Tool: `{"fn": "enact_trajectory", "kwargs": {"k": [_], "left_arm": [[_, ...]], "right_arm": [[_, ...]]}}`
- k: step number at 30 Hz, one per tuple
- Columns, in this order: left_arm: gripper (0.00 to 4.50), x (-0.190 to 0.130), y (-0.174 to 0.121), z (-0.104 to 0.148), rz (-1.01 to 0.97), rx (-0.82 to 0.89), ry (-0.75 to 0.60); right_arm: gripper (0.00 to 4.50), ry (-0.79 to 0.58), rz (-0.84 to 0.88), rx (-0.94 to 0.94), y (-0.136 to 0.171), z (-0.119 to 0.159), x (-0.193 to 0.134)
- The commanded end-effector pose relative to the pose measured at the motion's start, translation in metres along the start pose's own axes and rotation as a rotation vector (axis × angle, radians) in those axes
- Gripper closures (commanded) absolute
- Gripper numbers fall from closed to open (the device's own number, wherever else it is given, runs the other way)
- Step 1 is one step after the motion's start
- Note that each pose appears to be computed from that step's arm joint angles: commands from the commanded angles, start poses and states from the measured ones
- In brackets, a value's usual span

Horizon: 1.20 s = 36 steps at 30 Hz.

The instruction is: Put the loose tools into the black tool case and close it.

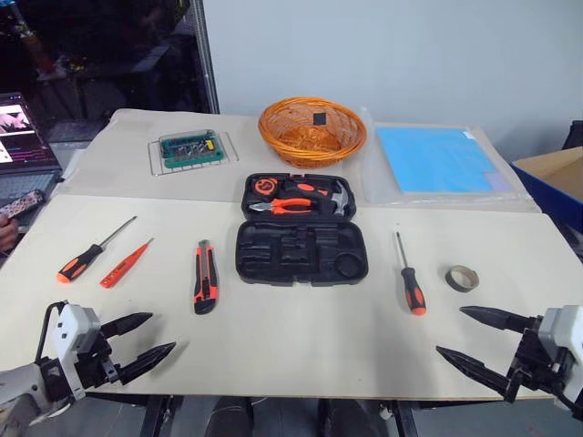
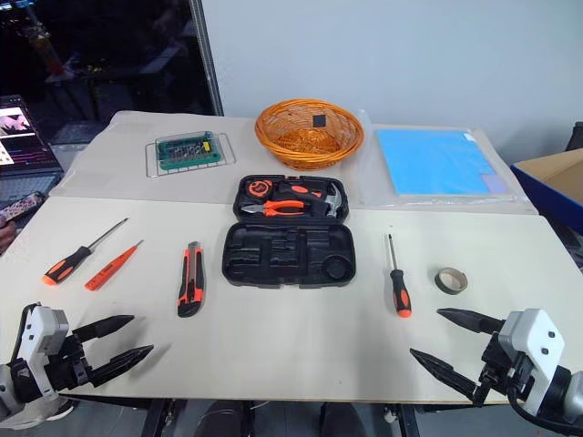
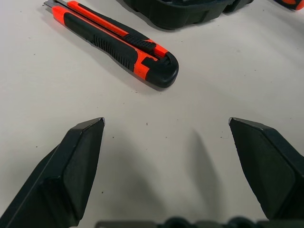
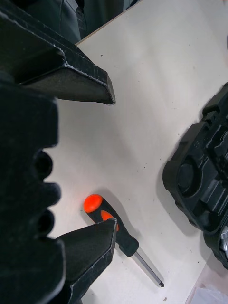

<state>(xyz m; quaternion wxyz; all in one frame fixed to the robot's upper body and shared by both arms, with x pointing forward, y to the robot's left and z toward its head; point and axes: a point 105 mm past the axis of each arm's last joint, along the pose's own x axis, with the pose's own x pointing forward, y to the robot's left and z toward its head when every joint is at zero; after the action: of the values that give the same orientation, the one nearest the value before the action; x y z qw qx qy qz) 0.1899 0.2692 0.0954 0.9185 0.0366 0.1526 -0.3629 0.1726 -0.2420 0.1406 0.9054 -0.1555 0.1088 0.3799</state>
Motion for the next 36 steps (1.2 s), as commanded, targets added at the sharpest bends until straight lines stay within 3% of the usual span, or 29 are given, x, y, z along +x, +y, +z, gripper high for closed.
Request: {"fn": "enact_trajectory", "kwargs": {"k": [1, 4, 9, 12, 16, 24, 25, 26, 27, 31, 34, 36], "left_arm": [[0.0, 0.0, 0.011, 0.018, 0.083, -0.003, -0.087], [0.0, 0.006, 0.041, 0.039, 0.261, -0.111, -0.199], [0.0, 0.003, 0.075, 0.057, 0.437, -0.199, -0.266], [0.0, -0.01, 0.11, 0.06, 0.554, -0.214, -0.158], [0.0, -0.024, 0.141, 0.066, 0.611, -0.153, 0.012], [0.0, -0.026, 0.184, 0.061, 0.6, -0.058, 0.304], [0.56, -0.025, 0.187, 0.058, 0.595, -0.05, 0.333], [0.72, -0.024, 0.188, 0.054, 0.575, -0.053, 0.357], [1.27, -0.022, 0.19, 0.05, 0.563, -0.043, 0.386], [2.55, -0.018, 0.192, 0.048, 0.523, -0.033, 0.401], [3.5, -0.012, 0.186, 0.064, 0.437, -0.012, 0.295], [3.63, -0.007, 0.175, 0.087, 0.334, 0.043, 0.177]], "right_arm": [[0.08, -0.077, 0.003, -0.055, -0.001, 0.018, 0.007], [0.08, -0.227, 0.036, -0.091, 0.003, 0.051, 0.036], [0.08, -0.345, 0.109, -0.089, 0.012, 0.089, 0.072], [0.08, -0.414, 0.283, -0.113, 0.035, 0.118, 0.091], [0.08, -0.418, 0.416, -0.148, 0.05, 0.133, 0.1], [0.08, -0.43, 0.435, -0.18, 0.055, 0.139, 0.106], [0.0, -0.428, 0.431, -0.181, 0.056, 0.138, 0.106], [0.0, -0.425, 0.428, -0.181, 0.057, 0.137, 0.106], [0.0, -0.423, 0.422, -0.178, 0.057, 0.136, 0.105], [0.0, -0.413, 0.396, -0.167, 0.058, 0.132, 0.101], [0.0, -0.408, 0.358, -0.156, 0.056, 0.128, 0.099], [0.0, -0.401, 0.325, -0.153, 0.053, 0.125, 0.098]]}}
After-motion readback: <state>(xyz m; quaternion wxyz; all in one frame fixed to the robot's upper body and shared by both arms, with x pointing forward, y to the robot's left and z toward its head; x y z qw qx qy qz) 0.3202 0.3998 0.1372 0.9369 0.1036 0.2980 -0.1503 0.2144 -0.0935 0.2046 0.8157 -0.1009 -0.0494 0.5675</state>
